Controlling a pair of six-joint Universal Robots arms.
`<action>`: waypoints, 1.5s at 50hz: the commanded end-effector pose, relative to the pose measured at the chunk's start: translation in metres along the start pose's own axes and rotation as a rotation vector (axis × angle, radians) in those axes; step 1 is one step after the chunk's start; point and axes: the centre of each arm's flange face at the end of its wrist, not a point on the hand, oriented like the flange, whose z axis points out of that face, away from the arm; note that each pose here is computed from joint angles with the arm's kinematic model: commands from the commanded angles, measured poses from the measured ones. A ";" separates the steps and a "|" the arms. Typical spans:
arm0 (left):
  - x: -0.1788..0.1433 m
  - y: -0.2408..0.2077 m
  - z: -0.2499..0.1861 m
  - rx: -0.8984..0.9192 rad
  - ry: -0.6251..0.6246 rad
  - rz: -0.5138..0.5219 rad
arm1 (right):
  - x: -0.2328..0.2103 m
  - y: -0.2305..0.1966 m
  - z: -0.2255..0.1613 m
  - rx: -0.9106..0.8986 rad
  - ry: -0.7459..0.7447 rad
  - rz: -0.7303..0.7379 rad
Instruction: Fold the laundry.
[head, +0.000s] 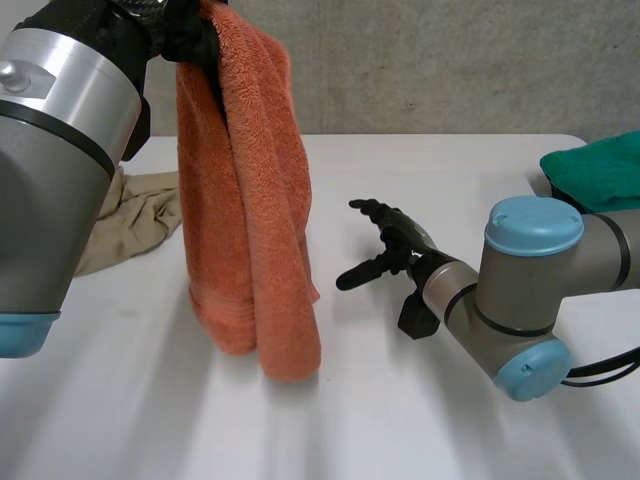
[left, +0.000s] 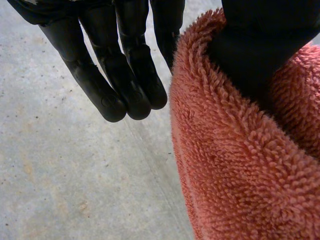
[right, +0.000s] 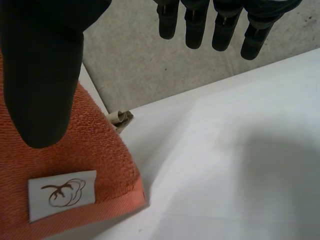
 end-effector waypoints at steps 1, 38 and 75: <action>0.003 0.001 -0.001 0.008 0.009 0.000 | 0.001 -0.005 0.001 -0.020 0.005 0.060; -0.040 0.044 0.014 -0.094 -0.014 -0.060 | -0.035 -0.112 -0.021 0.124 -0.077 -0.504; 0.053 0.140 -0.047 -0.713 0.239 -0.012 | 0.043 -0.086 -0.016 -0.045 0.273 -1.128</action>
